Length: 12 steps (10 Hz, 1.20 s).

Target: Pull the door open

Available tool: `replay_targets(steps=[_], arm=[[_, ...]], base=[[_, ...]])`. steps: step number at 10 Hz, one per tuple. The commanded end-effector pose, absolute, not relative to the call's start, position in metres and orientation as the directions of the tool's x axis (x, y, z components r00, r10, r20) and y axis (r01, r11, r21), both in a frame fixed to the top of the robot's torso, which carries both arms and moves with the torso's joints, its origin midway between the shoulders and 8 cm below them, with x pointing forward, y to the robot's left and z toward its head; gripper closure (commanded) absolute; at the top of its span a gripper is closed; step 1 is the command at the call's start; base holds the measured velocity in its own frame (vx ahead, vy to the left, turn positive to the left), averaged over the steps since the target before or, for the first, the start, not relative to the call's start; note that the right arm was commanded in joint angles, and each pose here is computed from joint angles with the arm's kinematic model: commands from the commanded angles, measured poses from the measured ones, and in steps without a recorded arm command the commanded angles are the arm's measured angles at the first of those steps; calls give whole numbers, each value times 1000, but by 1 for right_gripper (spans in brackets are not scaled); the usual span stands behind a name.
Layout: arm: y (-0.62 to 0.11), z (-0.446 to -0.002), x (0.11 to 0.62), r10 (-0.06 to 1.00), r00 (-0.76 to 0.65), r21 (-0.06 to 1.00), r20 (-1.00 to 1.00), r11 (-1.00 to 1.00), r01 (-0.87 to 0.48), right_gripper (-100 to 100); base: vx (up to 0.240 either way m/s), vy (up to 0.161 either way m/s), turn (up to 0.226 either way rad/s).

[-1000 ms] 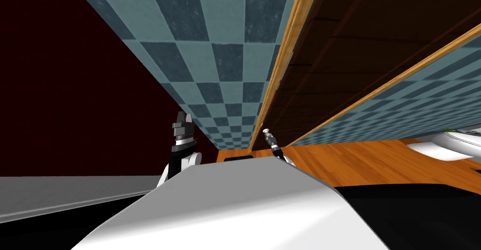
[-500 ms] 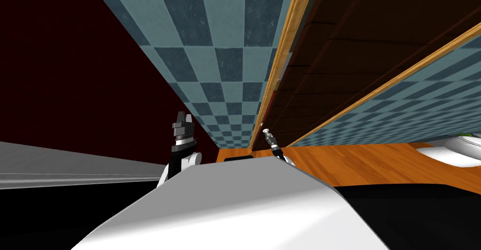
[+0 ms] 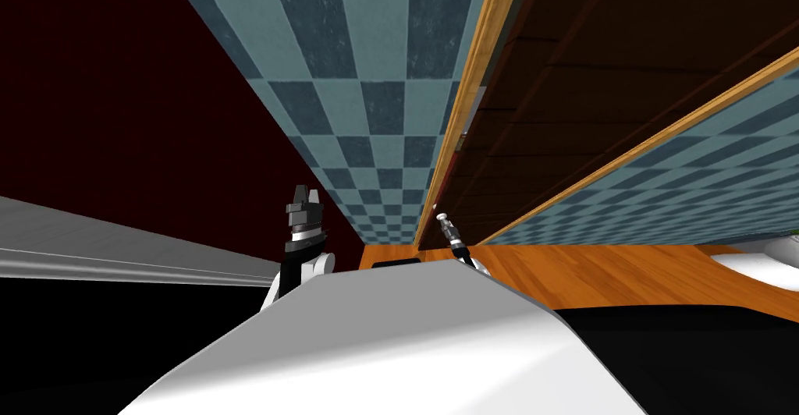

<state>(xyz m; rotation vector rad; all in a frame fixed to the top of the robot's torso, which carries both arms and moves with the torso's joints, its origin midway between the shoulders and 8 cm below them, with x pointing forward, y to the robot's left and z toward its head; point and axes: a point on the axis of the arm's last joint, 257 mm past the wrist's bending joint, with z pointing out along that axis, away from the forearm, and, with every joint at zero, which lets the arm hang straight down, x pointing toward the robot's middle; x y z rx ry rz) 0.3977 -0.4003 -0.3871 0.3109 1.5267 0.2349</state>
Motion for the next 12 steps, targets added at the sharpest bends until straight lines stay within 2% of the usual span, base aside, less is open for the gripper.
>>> replay_targets(steps=[1,12], arm=[[-397,-389,397,396,35,398,-917,917,44,100],[-402,-387,402,660,74,663,-748,747,49,100]], base=[[-50,-21,65],[-39,-22,53]])
